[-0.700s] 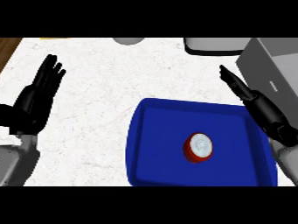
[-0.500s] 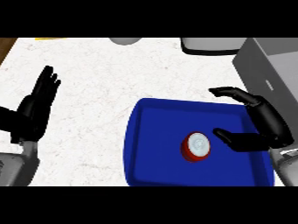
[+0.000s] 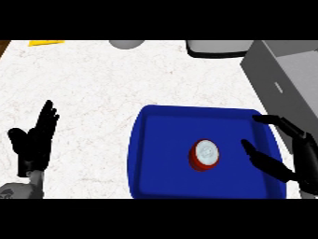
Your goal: Pick the can from the tray and place it in the cardboard box
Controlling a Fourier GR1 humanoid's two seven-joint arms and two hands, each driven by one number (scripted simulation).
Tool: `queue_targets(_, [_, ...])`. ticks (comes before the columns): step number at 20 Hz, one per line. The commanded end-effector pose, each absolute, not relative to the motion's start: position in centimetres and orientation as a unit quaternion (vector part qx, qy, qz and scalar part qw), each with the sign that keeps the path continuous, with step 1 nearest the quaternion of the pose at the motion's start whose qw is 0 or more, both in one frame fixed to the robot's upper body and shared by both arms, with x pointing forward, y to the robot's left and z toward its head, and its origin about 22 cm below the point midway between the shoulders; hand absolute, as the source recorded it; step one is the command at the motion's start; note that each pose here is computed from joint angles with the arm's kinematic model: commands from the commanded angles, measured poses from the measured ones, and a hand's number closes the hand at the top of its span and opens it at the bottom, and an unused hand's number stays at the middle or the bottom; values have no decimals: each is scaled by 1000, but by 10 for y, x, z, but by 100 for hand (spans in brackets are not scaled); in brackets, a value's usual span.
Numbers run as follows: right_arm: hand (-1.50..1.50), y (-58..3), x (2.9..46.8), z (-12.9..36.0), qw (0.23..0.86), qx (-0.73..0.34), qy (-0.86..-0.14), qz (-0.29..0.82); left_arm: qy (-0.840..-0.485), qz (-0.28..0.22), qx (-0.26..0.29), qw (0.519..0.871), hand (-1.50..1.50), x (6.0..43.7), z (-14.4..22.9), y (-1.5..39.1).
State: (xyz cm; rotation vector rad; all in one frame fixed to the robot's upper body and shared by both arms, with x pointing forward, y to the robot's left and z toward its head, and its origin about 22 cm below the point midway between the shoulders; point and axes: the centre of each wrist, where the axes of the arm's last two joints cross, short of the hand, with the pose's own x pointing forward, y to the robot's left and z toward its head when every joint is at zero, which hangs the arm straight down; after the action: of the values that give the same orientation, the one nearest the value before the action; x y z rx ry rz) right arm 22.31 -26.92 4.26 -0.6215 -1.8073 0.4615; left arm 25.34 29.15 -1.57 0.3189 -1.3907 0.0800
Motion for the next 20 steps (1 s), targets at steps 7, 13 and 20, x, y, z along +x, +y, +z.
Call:
queue_targets(7, [-150, -274, 151, 104, 574, -366, -671, 293, -627, 40, 143, 765, 0, 250, -20, 285])
queue_targets(13, [-150, -241, 146, 151, 622, -355, -611, 338, -639, 21, 140, 756, 0, 258, -23, 284])
queue_targets(20, [-150, -204, 154, 169, 647, -352, -554, 388, -635, 24, 137, 760, 0, 260, -32, 295])
